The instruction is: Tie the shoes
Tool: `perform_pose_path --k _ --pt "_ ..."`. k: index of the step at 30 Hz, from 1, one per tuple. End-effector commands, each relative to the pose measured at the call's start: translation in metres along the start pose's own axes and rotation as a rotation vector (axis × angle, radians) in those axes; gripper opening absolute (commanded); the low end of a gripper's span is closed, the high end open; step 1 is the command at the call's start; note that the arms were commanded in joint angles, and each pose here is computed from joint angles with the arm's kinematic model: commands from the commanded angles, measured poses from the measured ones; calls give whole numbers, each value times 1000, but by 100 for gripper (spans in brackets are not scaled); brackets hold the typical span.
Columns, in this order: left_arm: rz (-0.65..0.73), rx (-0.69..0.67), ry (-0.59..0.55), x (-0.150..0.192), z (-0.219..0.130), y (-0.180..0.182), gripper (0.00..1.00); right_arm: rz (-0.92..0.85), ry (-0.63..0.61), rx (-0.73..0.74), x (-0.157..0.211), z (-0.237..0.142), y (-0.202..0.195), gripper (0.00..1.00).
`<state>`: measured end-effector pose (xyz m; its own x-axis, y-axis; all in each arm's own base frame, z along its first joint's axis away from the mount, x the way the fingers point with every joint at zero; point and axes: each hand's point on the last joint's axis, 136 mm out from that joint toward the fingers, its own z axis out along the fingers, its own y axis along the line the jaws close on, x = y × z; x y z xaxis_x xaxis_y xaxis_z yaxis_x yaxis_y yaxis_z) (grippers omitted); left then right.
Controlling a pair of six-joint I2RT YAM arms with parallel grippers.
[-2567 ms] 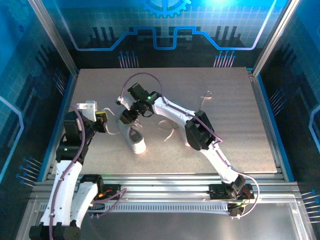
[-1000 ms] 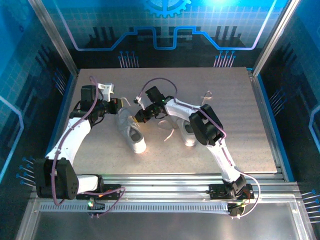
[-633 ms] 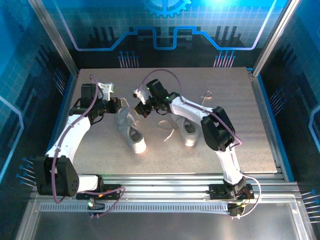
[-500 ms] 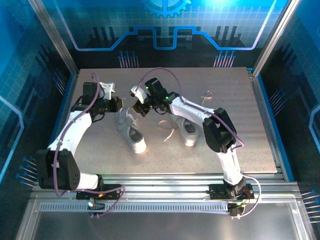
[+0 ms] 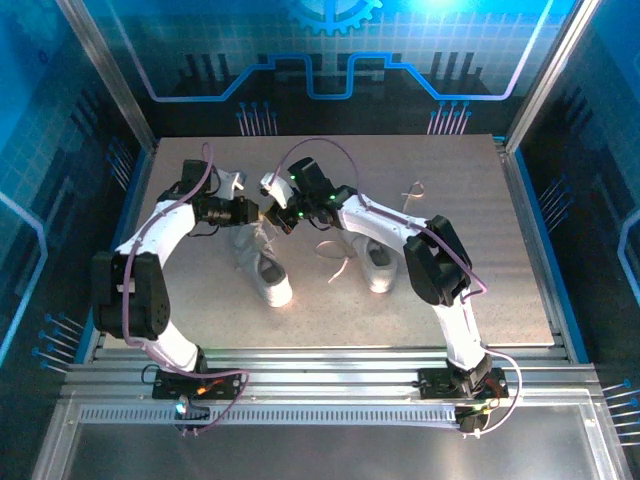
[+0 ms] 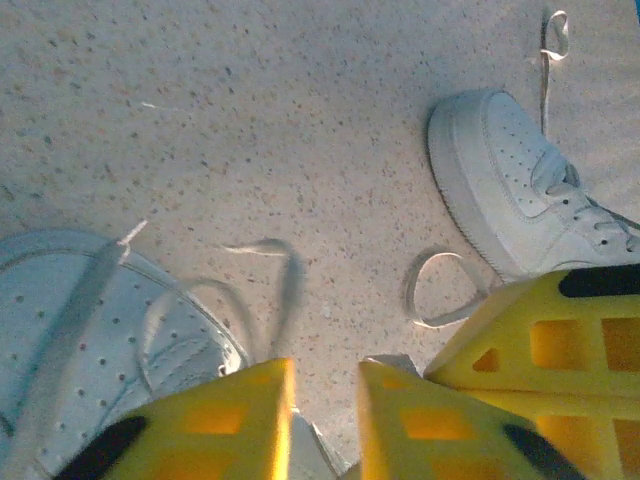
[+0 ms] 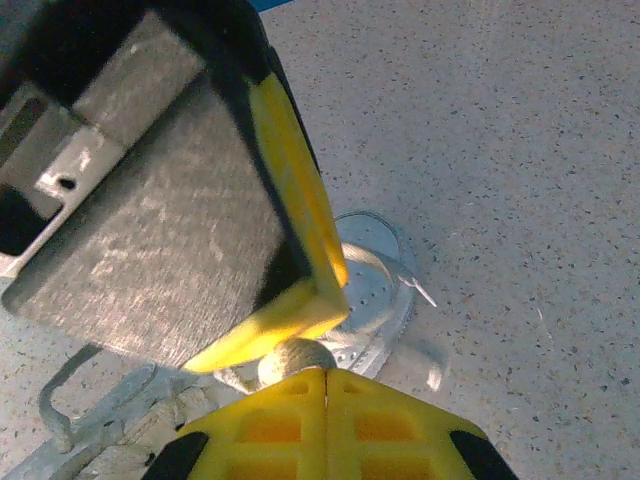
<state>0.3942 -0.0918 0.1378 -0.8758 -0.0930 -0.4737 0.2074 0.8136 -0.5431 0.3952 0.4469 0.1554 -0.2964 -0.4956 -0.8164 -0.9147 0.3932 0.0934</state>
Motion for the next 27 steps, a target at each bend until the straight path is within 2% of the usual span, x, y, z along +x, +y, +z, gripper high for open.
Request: perform_pose_path --k 1,3,6,11,15,20,27 --pt "36 54 23 -2 -7 -12 32 -16 -15 4 0 7 -8 0" --pt "62 37 9 -6 -12 -12 41 -16 -15 1 1 8 -8 0" --pt "86 24 -29 -14 -23 -10 46 -14 -15 1 1 8 -9 0" --pt "228 -14 -78 -2 -35 -7 45 7 -8 0 3 9 -13 0" --pt "272 -57 -86 19 -31 3 42 28 -2 -7 7 15 -14 0" --pt "360 -84 -35 42 -18 7 44 46 -2 -15 8 20 -17 0" --pt "326 -126 35 41 -2 21 48 73 -10 -5 8 26 -23 0"
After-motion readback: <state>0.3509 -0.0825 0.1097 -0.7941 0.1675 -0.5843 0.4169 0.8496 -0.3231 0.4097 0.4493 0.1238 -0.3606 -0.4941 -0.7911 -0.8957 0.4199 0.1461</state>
